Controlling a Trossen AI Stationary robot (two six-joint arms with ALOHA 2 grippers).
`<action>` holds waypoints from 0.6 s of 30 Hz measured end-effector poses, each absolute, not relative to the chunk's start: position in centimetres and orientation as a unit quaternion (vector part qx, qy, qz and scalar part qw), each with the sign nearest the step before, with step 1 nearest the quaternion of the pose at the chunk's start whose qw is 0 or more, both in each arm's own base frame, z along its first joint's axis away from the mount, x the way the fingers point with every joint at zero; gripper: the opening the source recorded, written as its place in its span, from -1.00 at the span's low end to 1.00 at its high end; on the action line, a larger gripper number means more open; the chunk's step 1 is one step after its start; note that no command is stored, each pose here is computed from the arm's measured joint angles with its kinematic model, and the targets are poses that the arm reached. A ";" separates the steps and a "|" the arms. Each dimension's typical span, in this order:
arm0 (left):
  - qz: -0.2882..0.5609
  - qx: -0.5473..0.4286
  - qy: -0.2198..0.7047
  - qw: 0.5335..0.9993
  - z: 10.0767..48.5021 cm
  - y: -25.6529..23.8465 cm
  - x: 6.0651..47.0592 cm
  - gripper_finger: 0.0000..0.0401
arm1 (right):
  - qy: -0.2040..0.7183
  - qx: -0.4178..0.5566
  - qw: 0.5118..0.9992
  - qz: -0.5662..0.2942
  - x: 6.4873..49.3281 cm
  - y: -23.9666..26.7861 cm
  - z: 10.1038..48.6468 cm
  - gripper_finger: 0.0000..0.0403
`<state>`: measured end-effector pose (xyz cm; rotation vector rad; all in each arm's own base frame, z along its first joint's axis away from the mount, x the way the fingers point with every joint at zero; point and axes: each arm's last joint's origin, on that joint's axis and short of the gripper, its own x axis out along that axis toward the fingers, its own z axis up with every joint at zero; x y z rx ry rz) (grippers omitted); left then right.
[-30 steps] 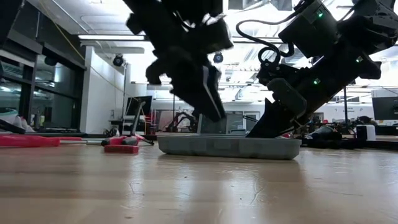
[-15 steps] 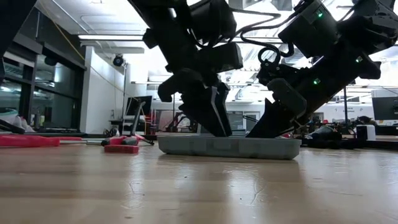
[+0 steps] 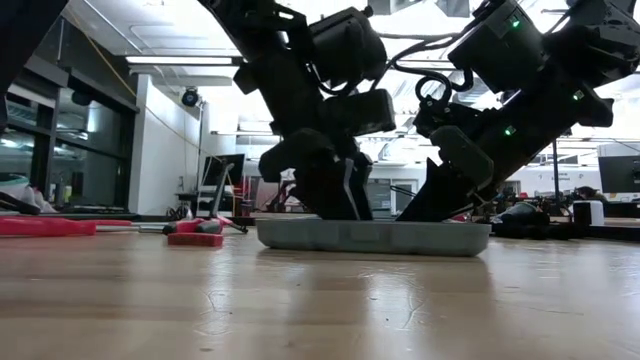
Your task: Prefit tool cases
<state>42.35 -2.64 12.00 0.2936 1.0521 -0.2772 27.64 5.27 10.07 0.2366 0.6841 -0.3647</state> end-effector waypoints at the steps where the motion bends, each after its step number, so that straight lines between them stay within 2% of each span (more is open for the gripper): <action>1: -0.131 0.138 0.498 0.846 12.0 -2.6 42.4 -0.02 | 0.332 0.115 0.919 -0.177 27.6 5.3 10.1 -0.61; 5: -0.117 0.128 0.491 0.854 11.9 -2.7 42.6 -0.24 | 0.326 0.113 0.922 -0.174 27.8 5.3 10.2 -0.61; 10: -0.103 0.109 0.497 0.854 11.5 -2.7 42.6 -0.79 | 0.324 0.109 0.923 -0.177 27.8 5.2 10.2 -0.61; 18: -0.089 0.102 0.498 0.856 11.5 -2.7 42.6 -0.82 | 0.313 0.117 0.926 -0.174 27.7 5.7 10.7 -0.62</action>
